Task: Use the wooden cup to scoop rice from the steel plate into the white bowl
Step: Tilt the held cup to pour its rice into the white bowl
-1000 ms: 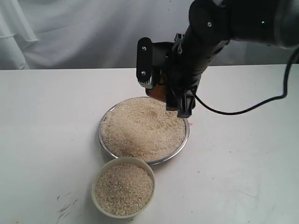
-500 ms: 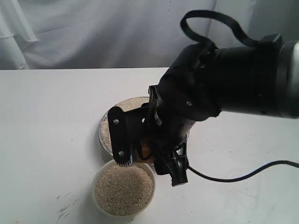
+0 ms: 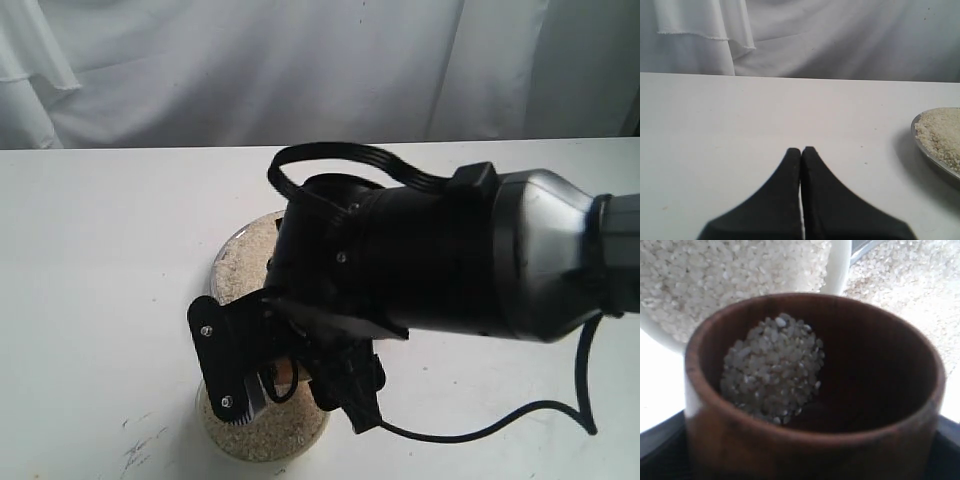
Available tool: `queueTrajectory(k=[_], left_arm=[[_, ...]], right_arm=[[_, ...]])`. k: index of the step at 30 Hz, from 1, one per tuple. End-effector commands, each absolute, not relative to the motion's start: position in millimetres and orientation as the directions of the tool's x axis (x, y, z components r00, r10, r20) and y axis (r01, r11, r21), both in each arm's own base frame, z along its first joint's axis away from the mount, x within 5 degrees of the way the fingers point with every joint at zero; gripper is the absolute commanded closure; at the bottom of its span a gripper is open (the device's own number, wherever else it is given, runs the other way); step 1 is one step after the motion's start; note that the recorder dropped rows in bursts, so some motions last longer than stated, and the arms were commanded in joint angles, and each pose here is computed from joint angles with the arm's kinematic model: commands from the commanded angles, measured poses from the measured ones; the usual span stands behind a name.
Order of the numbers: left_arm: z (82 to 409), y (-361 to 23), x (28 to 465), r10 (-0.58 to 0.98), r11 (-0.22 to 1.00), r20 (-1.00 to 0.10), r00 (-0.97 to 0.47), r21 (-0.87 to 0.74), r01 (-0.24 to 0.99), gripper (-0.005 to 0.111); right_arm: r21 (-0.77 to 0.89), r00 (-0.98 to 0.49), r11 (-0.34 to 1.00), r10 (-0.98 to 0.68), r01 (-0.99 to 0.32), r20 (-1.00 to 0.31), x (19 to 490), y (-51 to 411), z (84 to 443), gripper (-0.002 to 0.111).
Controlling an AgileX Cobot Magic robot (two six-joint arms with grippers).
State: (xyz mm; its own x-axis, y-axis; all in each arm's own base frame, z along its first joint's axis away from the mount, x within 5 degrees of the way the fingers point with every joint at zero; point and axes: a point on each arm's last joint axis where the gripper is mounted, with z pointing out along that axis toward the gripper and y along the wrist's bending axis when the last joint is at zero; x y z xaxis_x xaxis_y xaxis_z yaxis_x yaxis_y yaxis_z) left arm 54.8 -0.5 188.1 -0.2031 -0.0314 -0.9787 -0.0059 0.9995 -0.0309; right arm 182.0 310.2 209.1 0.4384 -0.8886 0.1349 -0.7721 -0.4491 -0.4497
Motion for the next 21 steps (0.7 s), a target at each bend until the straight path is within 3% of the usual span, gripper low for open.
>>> queueTrajectory(k=[1, 21], left_arm=[[187.4, -0.5, 54.7, -0.035, 0.999, -0.98, -0.196, -0.035, -0.005, 0.107], [187.4, -0.5, 54.7, -0.035, 0.999, -0.98, -0.196, -0.035, -0.005, 0.107]], right_arm=[[-0.511, 0.44, -0.464, -0.881, -0.724, 0.176, 180.4, 313.4, 214.0, 0.108], [-0.531, 0.471, -0.567, -0.822, -0.63, 0.319, 173.8, 315.1, 218.6, 0.108]])
